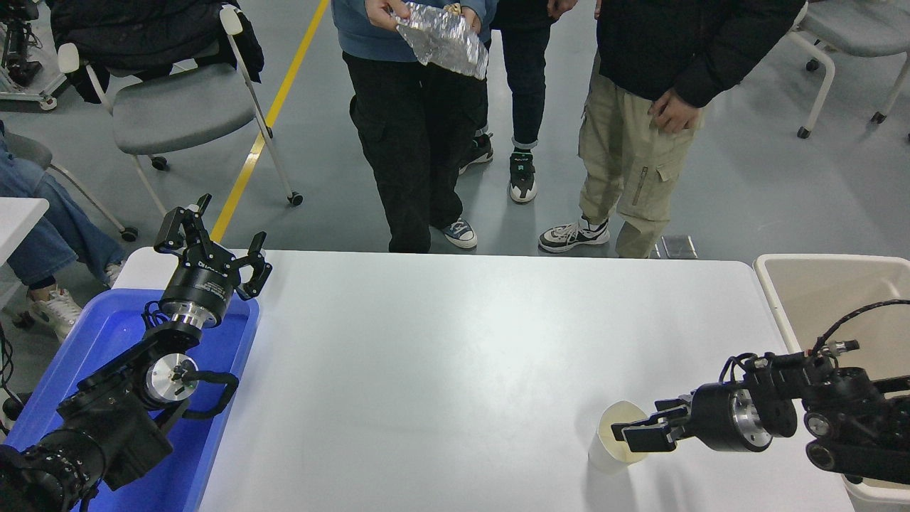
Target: Dispose of the paper cup in the dustbin
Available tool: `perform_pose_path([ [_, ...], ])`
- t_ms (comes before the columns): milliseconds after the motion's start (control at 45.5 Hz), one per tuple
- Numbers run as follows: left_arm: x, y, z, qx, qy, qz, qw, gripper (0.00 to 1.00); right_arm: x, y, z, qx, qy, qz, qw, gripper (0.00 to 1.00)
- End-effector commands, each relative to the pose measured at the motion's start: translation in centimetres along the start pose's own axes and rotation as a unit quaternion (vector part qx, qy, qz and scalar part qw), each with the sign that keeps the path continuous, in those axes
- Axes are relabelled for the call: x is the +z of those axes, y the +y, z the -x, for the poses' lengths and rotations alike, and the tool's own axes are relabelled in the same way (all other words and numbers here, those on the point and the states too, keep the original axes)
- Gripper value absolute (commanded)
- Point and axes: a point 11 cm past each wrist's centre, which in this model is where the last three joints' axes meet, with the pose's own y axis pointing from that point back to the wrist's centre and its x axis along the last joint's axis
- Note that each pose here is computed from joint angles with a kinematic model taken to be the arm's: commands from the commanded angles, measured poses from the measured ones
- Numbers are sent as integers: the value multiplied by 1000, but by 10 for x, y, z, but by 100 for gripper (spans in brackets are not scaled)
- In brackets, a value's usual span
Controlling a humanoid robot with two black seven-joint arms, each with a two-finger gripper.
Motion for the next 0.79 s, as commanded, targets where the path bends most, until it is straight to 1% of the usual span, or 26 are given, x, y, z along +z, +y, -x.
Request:
perform_pose_path([
  [0, 0, 0, 0, 0, 0, 0, 1000, 100, 3, -3, 2, 5, 26, -5, 1000, 67],
  [44, 0, 0, 0, 0, 0, 0, 1000, 100, 4, -3, 3, 4, 25, -3, 1000, 53],
  [88, 0, 0, 0, 0, 0, 0, 1000, 100, 5, -3, 4, 0, 25, -1, 1000, 34],
  [154, 0, 1, -1, 1, 0, 0, 1000, 100, 6, -3, 6, -3, 25, 0, 1000, 24],
  [198, 0, 0, 0, 0, 0, 0, 1000, 100, 6, -3, 6, -3, 25, 0, 1000, 13],
  [264, 0, 0, 0, 0, 0, 0, 1000, 100, 7, -2, 6, -3, 25, 2, 1000, 1],
  [286, 0, 0, 0, 0, 0, 0, 1000, 100, 7, -2, 6, -3, 25, 2, 1000, 0],
  [769, 0, 0, 0, 0, 0, 0, 1000, 100, 12, 1, 3, 2, 20, 10, 1000, 0],
])
